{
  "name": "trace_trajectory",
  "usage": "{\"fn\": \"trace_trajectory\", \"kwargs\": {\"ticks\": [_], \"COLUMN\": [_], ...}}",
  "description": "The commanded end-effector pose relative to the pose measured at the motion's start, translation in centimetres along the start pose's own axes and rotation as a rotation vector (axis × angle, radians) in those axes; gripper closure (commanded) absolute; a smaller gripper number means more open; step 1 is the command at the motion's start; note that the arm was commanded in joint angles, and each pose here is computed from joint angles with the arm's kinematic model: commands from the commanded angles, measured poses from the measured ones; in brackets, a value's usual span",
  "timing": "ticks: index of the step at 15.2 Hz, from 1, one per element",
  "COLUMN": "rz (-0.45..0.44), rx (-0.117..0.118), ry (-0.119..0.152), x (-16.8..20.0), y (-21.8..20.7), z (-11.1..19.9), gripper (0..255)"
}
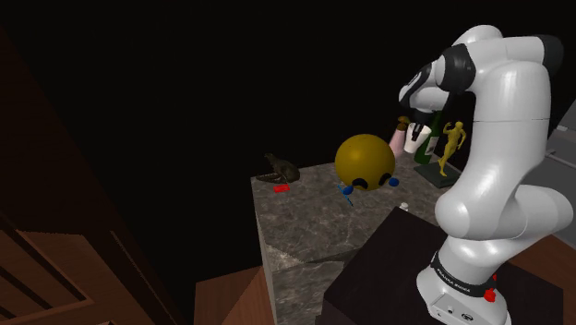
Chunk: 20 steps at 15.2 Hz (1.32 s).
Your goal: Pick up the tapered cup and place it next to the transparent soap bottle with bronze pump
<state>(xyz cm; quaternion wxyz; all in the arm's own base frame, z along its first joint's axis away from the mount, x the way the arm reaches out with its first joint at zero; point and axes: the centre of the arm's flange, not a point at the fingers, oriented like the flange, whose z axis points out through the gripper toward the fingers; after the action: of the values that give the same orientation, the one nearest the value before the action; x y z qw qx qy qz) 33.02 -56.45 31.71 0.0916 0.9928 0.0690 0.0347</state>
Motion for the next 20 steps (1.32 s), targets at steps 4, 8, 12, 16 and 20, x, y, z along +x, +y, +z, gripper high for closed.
{"fn": "trace_trajectory", "kwargs": {"ticks": [4, 8, 12, 16, 20], "rz": [0.0, 0.0, 0.0, 0.0, 0.0], "rx": [-0.001, -0.001, -0.001, -0.001, -0.001], "ry": [0.0, 0.0, 0.0, 0.0, 0.0], "x": [-0.2, -0.3, -0.4, -0.5, -0.6], "y": [-0.5, -0.9, -1.3, -1.7, -2.1], "z": [2.7, 4.7, 6.8, 8.9, 11.0], "gripper": [255, 255, 255, 255, 255]}}
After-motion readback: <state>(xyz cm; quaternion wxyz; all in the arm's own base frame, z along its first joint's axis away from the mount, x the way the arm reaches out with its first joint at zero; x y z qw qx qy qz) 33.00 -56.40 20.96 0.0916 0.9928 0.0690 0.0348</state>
